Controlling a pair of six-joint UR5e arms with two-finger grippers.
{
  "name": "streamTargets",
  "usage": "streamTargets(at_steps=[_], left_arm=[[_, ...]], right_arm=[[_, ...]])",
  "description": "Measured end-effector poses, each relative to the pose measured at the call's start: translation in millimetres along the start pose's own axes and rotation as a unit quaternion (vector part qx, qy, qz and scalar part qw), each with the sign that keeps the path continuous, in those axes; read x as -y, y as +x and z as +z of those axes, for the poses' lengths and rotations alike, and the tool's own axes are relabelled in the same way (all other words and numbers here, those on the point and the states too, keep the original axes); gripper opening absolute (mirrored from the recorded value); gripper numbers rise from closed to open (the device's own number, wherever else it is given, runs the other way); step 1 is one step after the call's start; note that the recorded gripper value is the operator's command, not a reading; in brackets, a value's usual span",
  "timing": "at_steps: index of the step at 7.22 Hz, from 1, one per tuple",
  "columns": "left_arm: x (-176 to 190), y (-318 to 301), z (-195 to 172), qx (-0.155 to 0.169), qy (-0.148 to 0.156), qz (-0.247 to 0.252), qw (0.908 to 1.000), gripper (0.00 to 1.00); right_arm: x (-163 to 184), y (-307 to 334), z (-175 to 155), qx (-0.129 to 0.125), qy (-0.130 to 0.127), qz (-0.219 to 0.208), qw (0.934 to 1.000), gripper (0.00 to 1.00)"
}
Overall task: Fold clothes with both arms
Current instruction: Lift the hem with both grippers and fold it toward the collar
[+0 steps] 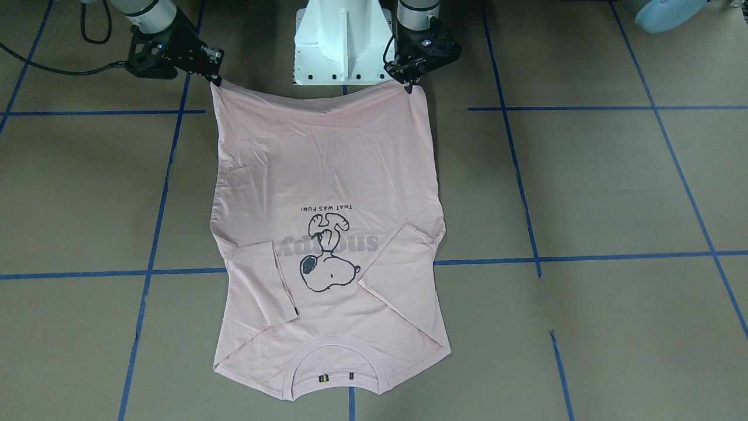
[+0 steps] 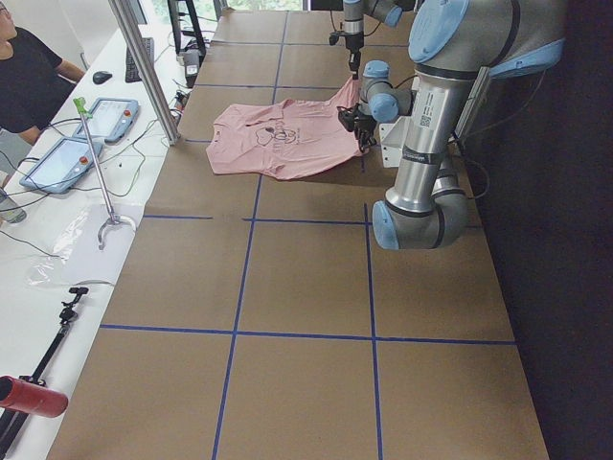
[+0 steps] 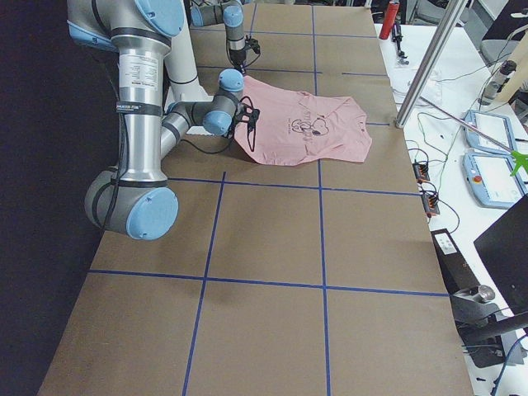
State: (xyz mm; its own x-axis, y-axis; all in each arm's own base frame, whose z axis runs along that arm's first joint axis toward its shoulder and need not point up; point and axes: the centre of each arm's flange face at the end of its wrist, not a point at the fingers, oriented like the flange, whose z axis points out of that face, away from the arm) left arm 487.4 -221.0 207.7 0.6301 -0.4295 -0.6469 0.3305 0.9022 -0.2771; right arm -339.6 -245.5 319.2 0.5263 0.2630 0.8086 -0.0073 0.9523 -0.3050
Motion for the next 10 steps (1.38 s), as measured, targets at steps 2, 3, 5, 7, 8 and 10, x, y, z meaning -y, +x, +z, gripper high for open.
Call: streamTargets(at_steps=[2, 3, 5, 7, 8, 10], left_arm=[[-24, -16, -29, 0.012, -0.031, 0.022, 0.9992, 0.00], [-34, -21, -37, 0.014, -0.041, 0.030, 0.9986, 0.00], [-32, -20, -44, 0.011, -0.046, 0.029, 0.9985, 0.00], [17, -10, -47, 0.003, -0.010, 0.031, 0.9995, 0.00], [48, -3, -44, 0.004, 0.012, 0.031, 0.9994, 0.00], [97, 9, -35, 0.000, 0.044, 0.021, 0.9988, 0.00]], right_arm=[[-36, 8, -25, 0.005, -0.055, -0.015, 0.9984, 0.00], [-45, 10, -31, 0.006, -0.065, -0.020, 0.9976, 0.00], [-37, 5, -37, 0.016, -0.055, -0.018, 0.9982, 0.00], [17, -17, -48, 0.047, 0.001, -0.009, 0.9988, 0.00], [51, -28, -52, 0.058, 0.031, -0.010, 0.9978, 0.00], [127, -52, -62, 0.071, 0.087, 0.008, 0.9937, 0.00]])
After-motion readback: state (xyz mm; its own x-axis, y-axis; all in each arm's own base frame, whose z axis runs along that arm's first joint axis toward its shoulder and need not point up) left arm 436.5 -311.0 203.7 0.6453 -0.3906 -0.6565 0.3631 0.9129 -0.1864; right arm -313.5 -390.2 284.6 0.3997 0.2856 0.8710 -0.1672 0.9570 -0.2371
